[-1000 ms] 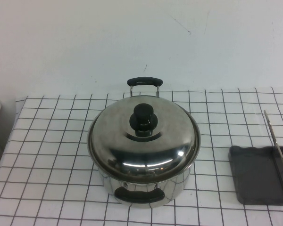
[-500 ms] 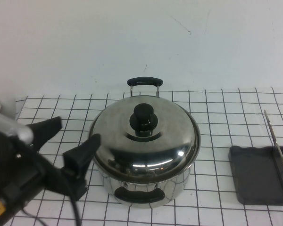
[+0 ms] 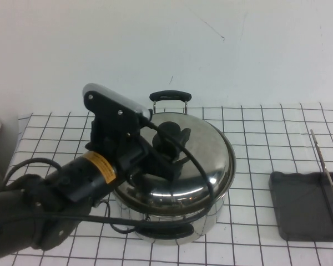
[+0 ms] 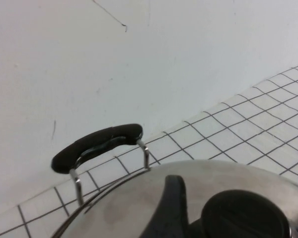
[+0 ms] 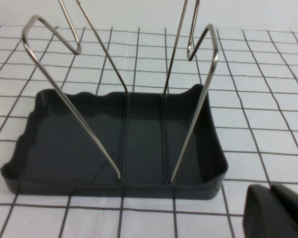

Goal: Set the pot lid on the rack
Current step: Open the pot

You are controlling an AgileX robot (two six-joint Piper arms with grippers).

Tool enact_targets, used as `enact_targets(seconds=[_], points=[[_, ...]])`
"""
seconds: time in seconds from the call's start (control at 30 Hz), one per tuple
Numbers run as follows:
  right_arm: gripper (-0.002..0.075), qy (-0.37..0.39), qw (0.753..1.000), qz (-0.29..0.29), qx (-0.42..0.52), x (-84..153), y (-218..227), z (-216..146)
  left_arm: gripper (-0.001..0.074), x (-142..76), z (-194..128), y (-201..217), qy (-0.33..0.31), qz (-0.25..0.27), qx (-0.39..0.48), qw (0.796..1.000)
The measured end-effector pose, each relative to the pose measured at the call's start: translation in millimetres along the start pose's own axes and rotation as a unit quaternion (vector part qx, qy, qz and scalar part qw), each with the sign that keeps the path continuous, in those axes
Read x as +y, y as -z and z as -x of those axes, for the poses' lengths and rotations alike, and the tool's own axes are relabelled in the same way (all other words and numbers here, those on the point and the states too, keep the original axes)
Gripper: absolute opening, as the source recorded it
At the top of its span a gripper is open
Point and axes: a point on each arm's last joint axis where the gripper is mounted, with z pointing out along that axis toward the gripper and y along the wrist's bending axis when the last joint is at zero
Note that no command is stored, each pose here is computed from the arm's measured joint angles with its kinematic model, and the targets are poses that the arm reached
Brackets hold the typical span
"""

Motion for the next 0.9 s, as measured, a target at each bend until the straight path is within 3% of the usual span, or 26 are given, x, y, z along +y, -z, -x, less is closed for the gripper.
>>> enact_targets(seconds=[0.37, 0.47, 0.6, 0.9], points=[[-0.0003, 0.000, 1.000, 0.000, 0.000, 0.0, 0.0, 0.0, 0.0583, -5.0, -24.1, -33.9, 0.025, -0.009, 0.013, 1.000], [-0.0003, 0.000, 1.000, 0.000, 0.000, 0.0, 0.0, 0.0, 0.0512, -4.5, -24.3, -35.9, 0.029, -0.007, 0.009, 1.000], [-0.0003, 0.000, 1.000, 0.000, 0.000, 0.0, 0.0, 0.0, 0.0310, -4.3, -23.5, -36.1, 0.031, -0.007, 0.003, 0.999], [-0.0003, 0.000, 1.000, 0.000, 0.000, 0.0, 0.0, 0.0, 0.0316, -7.0, -5.9, -30.1, 0.027, -0.018, -0.050, 0.998]])
